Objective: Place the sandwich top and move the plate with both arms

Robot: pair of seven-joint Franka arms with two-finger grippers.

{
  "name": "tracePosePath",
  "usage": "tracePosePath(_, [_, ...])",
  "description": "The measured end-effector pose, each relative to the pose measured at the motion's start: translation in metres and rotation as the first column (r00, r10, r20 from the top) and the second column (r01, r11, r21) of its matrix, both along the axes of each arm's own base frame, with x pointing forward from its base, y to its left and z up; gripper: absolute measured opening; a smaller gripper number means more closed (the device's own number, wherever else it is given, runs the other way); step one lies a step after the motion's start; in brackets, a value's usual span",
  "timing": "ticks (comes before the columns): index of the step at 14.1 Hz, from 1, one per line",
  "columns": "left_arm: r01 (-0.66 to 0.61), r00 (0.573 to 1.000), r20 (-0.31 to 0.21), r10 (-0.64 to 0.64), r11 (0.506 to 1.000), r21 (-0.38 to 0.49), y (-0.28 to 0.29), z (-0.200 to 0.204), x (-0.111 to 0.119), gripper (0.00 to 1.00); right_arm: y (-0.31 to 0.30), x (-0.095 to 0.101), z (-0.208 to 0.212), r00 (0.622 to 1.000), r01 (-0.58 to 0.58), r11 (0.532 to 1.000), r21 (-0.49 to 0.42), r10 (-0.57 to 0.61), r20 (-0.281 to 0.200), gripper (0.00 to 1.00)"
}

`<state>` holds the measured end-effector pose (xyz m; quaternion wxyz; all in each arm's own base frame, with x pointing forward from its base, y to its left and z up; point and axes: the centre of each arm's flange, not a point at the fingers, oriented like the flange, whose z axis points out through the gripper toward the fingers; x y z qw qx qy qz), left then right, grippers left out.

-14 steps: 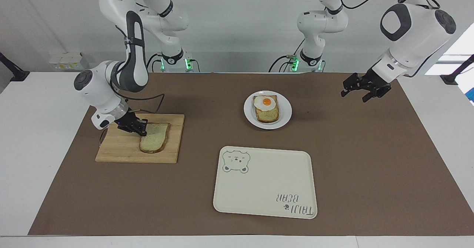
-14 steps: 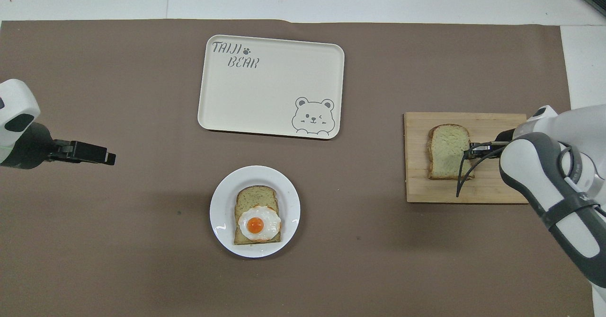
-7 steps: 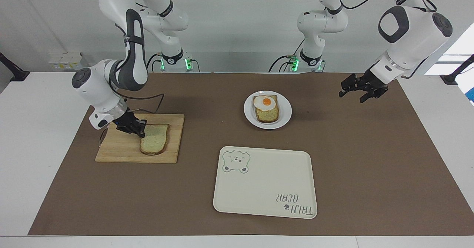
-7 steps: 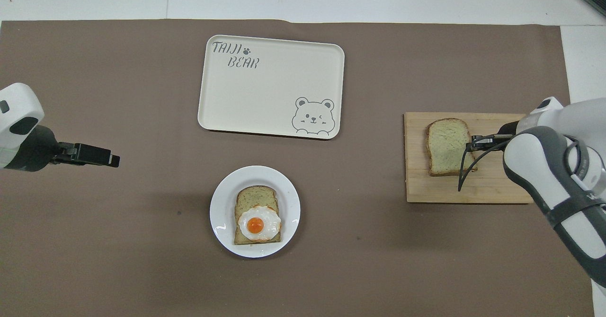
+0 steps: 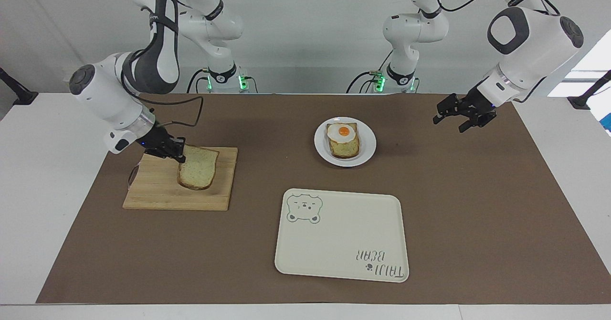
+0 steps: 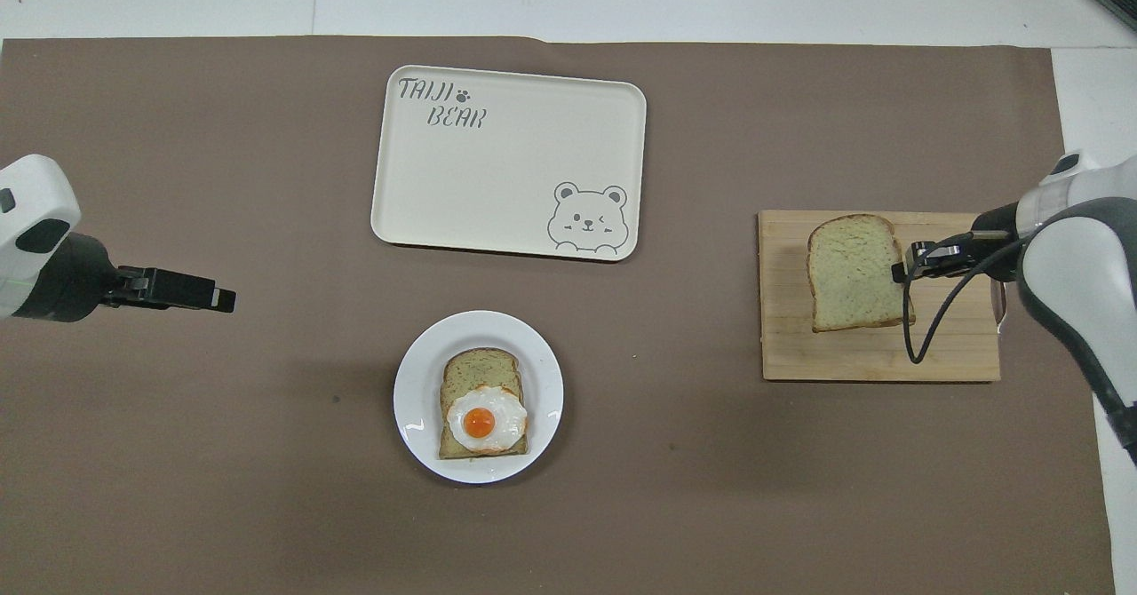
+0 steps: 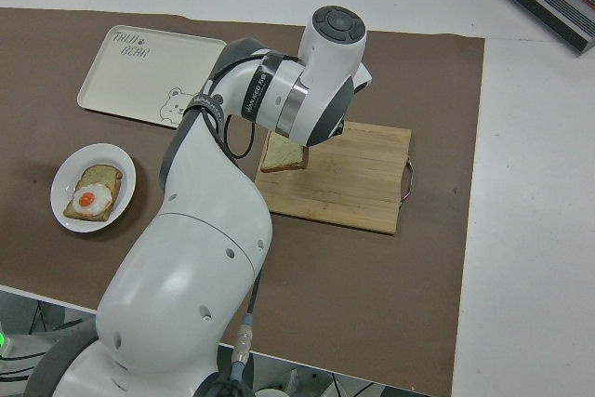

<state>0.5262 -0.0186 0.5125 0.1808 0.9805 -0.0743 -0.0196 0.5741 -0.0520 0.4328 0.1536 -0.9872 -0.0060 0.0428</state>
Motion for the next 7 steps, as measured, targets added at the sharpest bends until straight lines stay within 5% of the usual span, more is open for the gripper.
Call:
tracePosePath(4, [0.012, 1.0, 0.008, -0.012, 1.0, -0.01, 0.009, -0.001, -0.004, 1.0, 0.041, -0.001, 0.016, 0.999, -0.007, 0.986, 0.164, 0.014, -0.043, 0.03])
tracePosePath(7, [0.024, 1.0, 0.004, -0.024, 1.0, -0.016, 0.011, -0.006, -0.01, 1.0, 0.108, -0.003, 0.017, 0.996, -0.015, 0.986, 0.169, 0.029, -0.085, 0.03])
